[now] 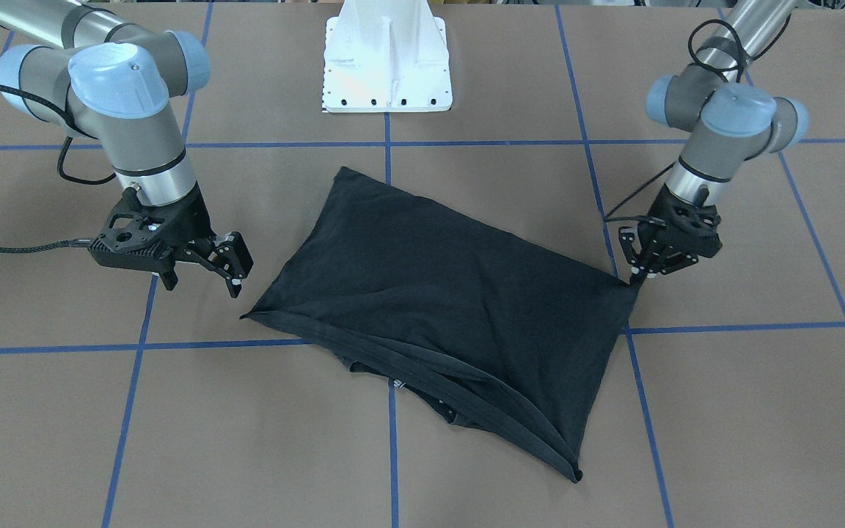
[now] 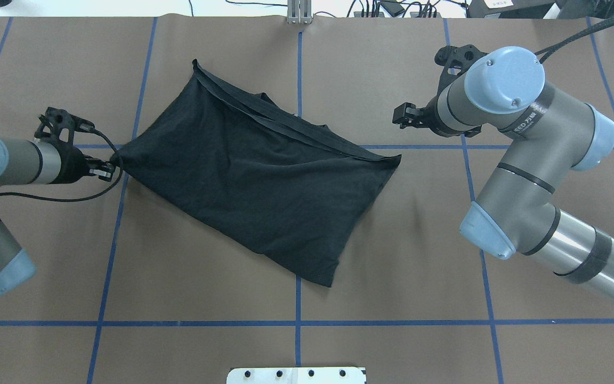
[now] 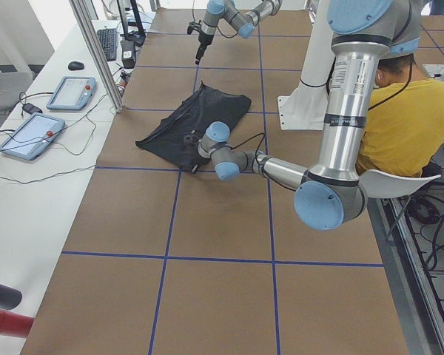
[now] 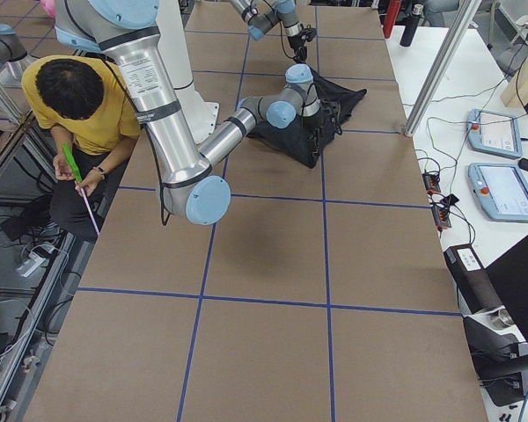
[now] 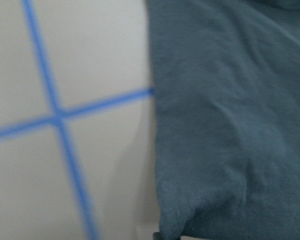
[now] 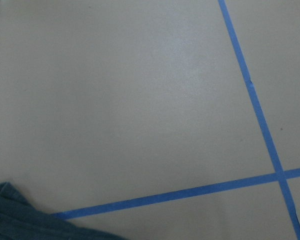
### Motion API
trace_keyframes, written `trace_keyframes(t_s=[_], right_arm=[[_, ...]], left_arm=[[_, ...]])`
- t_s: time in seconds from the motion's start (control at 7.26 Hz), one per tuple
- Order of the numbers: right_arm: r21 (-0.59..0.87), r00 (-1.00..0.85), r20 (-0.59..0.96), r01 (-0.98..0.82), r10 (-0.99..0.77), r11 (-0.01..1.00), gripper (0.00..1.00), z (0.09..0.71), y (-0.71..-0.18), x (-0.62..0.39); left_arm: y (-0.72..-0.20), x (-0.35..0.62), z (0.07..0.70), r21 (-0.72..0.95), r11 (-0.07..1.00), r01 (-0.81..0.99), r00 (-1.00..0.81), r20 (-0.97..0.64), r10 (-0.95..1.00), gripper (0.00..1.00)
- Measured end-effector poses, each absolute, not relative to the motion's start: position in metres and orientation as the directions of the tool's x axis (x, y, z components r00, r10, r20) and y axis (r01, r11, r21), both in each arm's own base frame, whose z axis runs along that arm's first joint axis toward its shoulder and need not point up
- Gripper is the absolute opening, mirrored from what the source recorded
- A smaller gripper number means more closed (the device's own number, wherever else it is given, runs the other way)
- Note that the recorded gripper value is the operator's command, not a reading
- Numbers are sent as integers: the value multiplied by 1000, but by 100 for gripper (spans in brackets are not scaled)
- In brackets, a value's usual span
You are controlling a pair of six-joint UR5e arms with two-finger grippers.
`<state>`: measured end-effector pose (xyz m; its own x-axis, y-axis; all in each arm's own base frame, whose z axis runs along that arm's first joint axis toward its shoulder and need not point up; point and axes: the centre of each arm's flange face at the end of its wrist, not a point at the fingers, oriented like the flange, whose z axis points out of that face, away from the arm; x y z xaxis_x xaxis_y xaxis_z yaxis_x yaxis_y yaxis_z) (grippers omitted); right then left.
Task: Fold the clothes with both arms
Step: 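Drag the shirt corner with the left gripper while the right gripper releases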
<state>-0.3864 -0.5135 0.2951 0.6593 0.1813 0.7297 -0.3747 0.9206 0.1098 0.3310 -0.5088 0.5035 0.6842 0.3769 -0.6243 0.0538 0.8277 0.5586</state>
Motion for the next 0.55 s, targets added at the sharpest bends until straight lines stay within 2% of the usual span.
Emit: trace_keyframes(t_s=[0.28, 0.41, 0.55], right_arm=[[112, 658, 733, -368, 173, 923, 100, 292, -510, -392], [112, 658, 734, -364, 170, 924, 100, 290, -508, -395], [112, 657, 735, -361, 167, 926, 100, 290, -506, -398]], left_arm=[[-629, 326, 526, 590, 806, 49, 752, -553, 359, 0], [-683, 331, 518, 591, 805, 54, 773, -534, 341, 0], [-717, 333, 508, 589, 806, 59, 786, -525, 326, 5]])
